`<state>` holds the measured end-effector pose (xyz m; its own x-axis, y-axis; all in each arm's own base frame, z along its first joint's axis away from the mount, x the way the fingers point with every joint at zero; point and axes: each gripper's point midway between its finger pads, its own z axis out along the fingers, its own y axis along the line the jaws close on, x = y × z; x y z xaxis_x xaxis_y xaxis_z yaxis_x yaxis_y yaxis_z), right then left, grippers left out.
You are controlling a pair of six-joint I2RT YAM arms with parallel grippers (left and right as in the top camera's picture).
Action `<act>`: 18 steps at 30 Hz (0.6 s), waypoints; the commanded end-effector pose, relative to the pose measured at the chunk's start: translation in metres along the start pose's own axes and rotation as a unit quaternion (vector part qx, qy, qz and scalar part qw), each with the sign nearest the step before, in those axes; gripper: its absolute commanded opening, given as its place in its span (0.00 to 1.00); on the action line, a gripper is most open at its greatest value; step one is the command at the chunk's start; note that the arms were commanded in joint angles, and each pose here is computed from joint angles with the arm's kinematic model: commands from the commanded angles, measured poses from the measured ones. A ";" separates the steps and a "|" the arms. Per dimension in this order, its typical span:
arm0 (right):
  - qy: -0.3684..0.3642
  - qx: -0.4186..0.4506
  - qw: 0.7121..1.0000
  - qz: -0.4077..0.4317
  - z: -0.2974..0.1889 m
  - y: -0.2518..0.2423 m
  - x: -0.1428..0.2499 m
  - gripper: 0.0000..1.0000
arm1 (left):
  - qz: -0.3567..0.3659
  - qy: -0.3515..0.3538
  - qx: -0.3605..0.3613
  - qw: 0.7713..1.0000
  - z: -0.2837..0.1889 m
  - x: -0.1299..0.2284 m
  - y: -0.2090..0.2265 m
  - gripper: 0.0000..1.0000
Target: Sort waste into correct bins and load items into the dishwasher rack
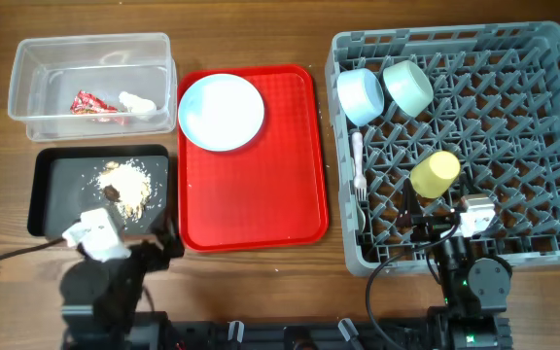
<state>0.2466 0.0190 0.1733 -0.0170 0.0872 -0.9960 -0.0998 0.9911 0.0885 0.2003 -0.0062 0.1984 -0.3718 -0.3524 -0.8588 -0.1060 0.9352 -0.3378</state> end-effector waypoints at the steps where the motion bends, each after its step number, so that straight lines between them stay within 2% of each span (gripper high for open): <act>1: -0.006 -0.007 1.000 -0.005 -0.001 0.002 -0.003 1.00 | 0.013 -0.051 0.040 0.998 0.028 0.018 0.001 1.00; 4: -0.006 -0.007 1.000 -0.005 -0.001 0.002 -0.003 1.00 | 0.016 -0.128 0.064 0.990 0.038 0.004 -0.001 1.00; 7: -0.006 -0.007 1.000 -0.005 -0.001 0.002 -0.003 1.00 | 0.017 -0.180 0.051 0.982 0.044 -0.006 0.007 1.00; 10: -0.006 -0.007 1.000 -0.005 -0.001 0.002 -0.003 1.00 | 0.020 -0.152 0.053 0.987 0.058 0.017 0.012 1.00; 11: -0.006 -0.007 1.000 -0.005 -0.001 0.002 -0.003 1.00 | 0.043 -0.153 0.050 0.986 0.058 0.017 0.012 1.00; 18: -0.006 -0.007 1.000 -0.005 -0.001 0.002 -0.003 1.00 | 0.038 -0.154 0.051 0.986 0.058 0.017 0.012 1.00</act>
<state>0.2466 0.0190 0.1730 -0.0178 0.0868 -0.9961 -0.0997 0.9911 0.0881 0.2461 -0.0041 0.1595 -0.0798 -0.3086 -0.9479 0.0110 0.9506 -0.3104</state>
